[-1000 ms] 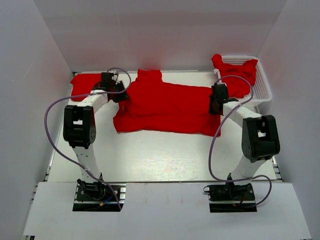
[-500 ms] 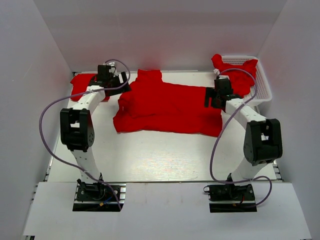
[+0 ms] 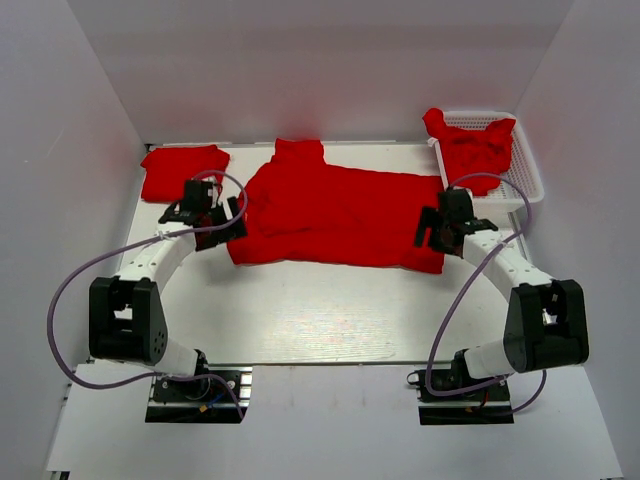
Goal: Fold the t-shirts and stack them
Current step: Fold the flattened tshirt in 1/3 of the way
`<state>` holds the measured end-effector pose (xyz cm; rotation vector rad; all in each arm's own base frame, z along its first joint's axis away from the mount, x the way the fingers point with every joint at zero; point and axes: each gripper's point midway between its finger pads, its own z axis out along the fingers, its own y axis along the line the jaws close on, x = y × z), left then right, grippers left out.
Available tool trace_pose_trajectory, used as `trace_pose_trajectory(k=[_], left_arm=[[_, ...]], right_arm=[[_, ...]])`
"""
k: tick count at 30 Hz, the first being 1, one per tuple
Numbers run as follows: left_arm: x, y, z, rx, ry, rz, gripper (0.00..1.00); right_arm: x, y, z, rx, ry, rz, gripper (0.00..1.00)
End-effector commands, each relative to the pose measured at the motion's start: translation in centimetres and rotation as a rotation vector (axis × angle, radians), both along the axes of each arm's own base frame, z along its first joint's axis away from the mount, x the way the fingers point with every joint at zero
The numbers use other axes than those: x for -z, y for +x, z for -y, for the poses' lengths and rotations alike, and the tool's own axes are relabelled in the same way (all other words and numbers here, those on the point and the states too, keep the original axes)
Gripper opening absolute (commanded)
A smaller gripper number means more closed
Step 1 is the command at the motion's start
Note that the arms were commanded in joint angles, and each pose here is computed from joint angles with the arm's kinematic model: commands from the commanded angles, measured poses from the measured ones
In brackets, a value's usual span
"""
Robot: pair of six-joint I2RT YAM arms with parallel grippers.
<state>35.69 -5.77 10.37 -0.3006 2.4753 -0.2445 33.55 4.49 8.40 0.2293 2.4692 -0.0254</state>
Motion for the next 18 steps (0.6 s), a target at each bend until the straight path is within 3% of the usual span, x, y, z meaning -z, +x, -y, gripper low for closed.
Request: trace_pose_trajectory(k=[1,14,18], left_arm=[[1.2,-1.4,-0.7,-0.046,0.019,-0.026,1.00],[7.3,-0.9,-0.3,-0.042,0.011,-0.130,1.00],[8.0,-0.9,-0.3,-0.042,0.013,-0.151,0.94]], right_arm=[[1.1,-1.6,0.1,0.074,0.046,-0.038,0.90],[4.1,-1.7,-0.3,0.101,0.105,-0.087,0.90],[4.7,-1.9,0.0,0.120,0.102,-0.089,0.90]])
